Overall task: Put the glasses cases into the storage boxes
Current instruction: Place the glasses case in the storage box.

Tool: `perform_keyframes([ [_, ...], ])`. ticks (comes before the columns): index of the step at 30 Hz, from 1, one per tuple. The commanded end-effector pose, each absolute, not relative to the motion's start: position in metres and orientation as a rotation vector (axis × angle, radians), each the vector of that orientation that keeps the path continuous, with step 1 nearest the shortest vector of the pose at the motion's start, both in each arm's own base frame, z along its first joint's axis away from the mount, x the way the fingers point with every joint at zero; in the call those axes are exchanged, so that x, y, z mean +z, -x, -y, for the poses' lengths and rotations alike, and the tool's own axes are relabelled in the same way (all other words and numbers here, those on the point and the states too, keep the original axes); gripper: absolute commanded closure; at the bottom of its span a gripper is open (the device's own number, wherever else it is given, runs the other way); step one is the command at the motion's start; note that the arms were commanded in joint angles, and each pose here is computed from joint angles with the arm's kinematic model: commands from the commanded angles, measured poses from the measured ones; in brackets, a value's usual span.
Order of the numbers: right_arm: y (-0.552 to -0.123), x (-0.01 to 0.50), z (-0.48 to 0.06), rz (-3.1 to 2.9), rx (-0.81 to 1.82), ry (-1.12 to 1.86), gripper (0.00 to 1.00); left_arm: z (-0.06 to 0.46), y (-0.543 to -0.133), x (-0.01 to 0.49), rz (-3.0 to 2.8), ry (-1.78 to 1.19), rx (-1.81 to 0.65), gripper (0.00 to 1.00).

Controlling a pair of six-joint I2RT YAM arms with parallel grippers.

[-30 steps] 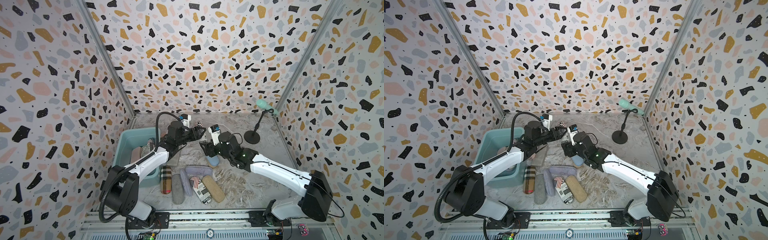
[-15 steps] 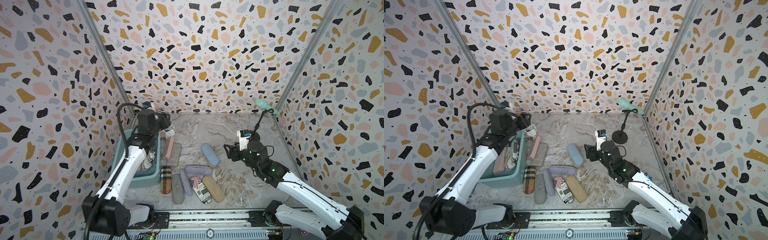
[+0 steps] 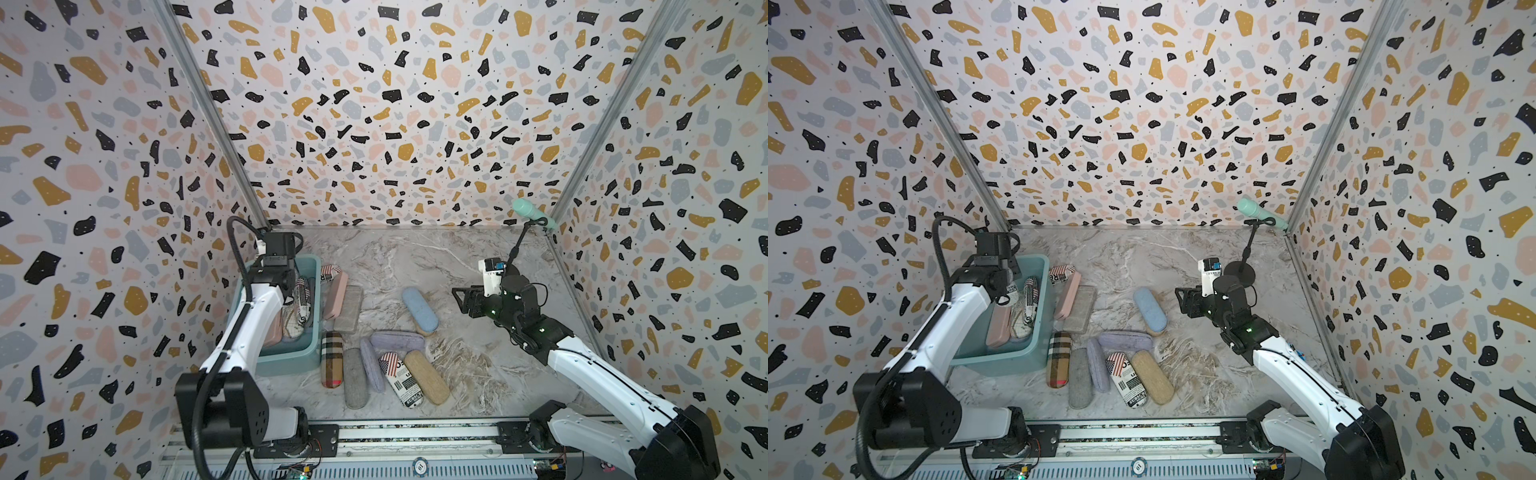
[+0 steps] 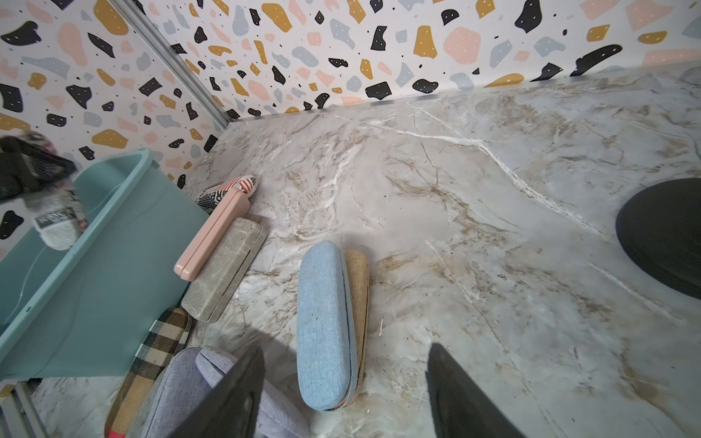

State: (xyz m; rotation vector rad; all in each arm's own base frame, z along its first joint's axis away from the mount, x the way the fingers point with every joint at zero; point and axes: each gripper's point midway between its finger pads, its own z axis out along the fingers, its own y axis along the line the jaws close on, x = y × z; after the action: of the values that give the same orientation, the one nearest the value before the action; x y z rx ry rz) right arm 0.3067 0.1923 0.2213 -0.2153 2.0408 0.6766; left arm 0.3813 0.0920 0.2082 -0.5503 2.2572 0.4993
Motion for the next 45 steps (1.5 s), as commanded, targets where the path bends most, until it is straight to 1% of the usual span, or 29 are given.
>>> perform_keyframes([
  [1, -0.301, 0.224, -0.191, -2.013, 0.714, 0.231, 0.31, -0.100, -0.377, 0.190, -2.306, 0.532, 0.579, 0.48],
  [4, -0.301, 0.216, -0.186, -2.027, 0.717, 0.221, 0.31, -0.098, -0.383, 0.181, -2.329, 0.526, 0.565, 0.48],
  [5, -0.300, 0.215, -0.186, -2.033, 0.722, 0.219, 0.31, -0.098, -0.385, 0.181, -2.332, 0.521, 0.567, 0.46],
  [9, -0.299, 0.212, -0.183, -2.040, 0.721, 0.216, 0.30, -0.095, -0.390, 0.180, -2.358, 0.503, 0.550, 0.28],
  [11, -0.300, 0.211, -0.183, -2.042, 0.722, 0.213, 0.30, -0.093, -0.392, 0.187, -2.354, 0.495, 0.532, 0.21],
  [13, -0.300, 0.211, -0.185, -2.048, 0.730, 0.211, 0.30, -0.087, -0.395, 0.200, -2.336, 0.487, 0.480, 0.17],
  [17, -0.301, 0.212, -0.187, -2.059, 0.739, 0.222, 0.30, -0.076, -0.402, 0.250, -2.232, 0.472, 0.350, 0.16],
  [20, -0.300, 0.208, -0.188, -2.073, 0.739, 0.223, 0.30, -0.049, -0.410, 0.293, -2.116, 0.433, 0.119, 0.17],
  [22, -0.299, 0.203, -0.189, -2.094, 0.742, 0.224, 0.30, -0.023, -0.415, 0.322, -2.021, 0.395, -0.050, 0.19],
  [24, -0.298, 0.199, -0.191, -2.108, 0.746, 0.232, 0.30, 0.018, -0.418, 0.350, -1.918, 0.307, -0.196, 0.20],
  [28, -0.296, 0.186, -0.196, -2.166, 0.726, 0.270, 0.31, 0.097, -0.422, 0.374, -1.829, 0.146, -0.379, 0.20],
  [30, -0.295, 0.177, -0.201, -2.209, 0.696, 0.313, 0.31, 0.131, -0.426, 0.366, -1.832, 0.102, -0.459, 0.20],
  [32, -0.292, 0.168, -0.207, -2.250, 0.655, 0.360, 0.31, 0.156, -0.429, 0.347, -1.876, 0.063, -0.493, 0.21],
  [36, -0.284, 0.150, -0.220, -2.313, 0.555, 0.436, 0.31, 0.184, -0.429, 0.290, -2.034, -0.018, -0.451, 0.22],
  [40, -0.284, 0.143, -0.224, -2.320, 0.537, 0.430, 0.29, 0.179, -0.419, 0.239, -2.171, -0.005, -0.341, 0.24],
  [45, -0.295, 0.140, -0.225, -2.296, 0.521, 0.400, 0.28, 0.147, -0.403, 0.194, -2.257, 0.067, -0.057, 0.24],
])
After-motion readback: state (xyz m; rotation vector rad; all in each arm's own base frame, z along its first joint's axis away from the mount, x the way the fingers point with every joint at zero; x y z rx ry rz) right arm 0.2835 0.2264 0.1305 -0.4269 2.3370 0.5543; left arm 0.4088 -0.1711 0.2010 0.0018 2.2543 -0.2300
